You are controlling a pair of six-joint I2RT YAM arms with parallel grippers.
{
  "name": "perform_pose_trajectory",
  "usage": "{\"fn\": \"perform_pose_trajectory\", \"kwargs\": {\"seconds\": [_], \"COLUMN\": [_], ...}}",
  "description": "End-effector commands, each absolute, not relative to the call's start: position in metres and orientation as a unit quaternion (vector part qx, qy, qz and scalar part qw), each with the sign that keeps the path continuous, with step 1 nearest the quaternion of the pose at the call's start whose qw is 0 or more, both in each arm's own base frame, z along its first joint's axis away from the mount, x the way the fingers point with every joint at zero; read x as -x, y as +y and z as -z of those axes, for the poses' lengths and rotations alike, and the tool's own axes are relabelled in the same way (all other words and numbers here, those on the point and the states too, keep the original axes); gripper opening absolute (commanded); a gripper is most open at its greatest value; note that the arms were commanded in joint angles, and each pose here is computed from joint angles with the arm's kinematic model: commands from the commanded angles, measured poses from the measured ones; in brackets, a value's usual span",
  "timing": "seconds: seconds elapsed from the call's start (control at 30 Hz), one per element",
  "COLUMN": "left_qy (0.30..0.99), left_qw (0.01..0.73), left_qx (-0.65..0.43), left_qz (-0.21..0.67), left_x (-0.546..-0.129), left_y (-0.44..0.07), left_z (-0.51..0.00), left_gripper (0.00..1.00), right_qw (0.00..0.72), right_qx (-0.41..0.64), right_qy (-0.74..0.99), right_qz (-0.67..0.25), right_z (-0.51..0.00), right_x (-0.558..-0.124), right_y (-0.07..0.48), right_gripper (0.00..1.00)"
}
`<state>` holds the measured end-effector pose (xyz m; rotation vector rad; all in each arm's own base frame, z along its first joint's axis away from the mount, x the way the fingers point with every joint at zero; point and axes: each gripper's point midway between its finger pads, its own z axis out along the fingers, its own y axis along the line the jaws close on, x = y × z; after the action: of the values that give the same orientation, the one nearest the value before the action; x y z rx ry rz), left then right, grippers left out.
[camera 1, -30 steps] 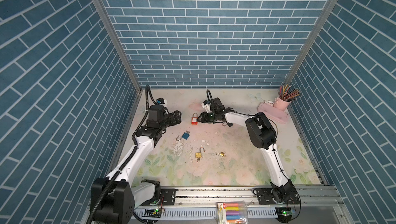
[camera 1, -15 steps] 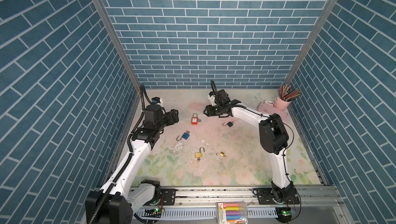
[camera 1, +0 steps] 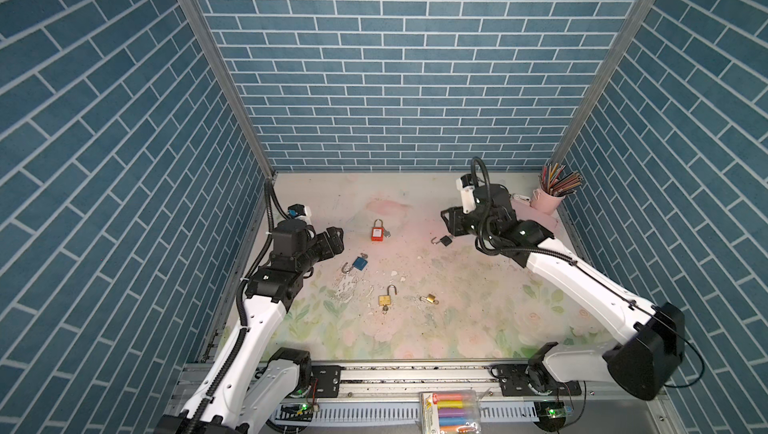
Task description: Lock with the key
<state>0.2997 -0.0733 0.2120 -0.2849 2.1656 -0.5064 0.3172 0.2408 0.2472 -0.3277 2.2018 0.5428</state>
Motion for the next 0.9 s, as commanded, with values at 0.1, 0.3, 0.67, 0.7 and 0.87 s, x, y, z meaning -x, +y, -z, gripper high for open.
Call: {"fn": "perform_pose_trajectory", "kwargs": {"seconds": [0.1,0.3,0.67,0.7,0.87], "left_qy": [0.893,0.906,0.912,0.91,0.893], "left_qw": [0.387,0.352,0.272,0.265,0.24], "left_qx": [0.1,0.102,0.216,0.23,0.281], "left_qz": [0.208,0.21,0.218,0.223,0.256], "left_x": [-0.271,-0.26,-0.25,-0.25,-0.256], "left_y": [-0.103,-0.128,-0.148,-0.15,-0.164], "left_z": [-0.183,-0.164,-0.114,-0.108,-0.094], "left_gripper": [0.87,0.86,0.87,0.87,0.87], "right_qw": [0.373,0.377,0.448,0.454,0.483], "right_qx": [0.119,0.115,0.1,0.102,0.136], "right_qy": [0.882,0.874,0.846,0.841,0.808], "right_qz": [-0.262,-0.283,-0.27,-0.275,-0.309], "right_z": [-0.22,-0.198,-0.177,-0.173,-0.157], "right_x": [-0.268,-0.25,-0.258,-0.258,-0.254], "right_y": [0.223,0.214,0.198,0.199,0.214], "right_gripper": [0.48,0.61,0.73,0.76,0.82]}}
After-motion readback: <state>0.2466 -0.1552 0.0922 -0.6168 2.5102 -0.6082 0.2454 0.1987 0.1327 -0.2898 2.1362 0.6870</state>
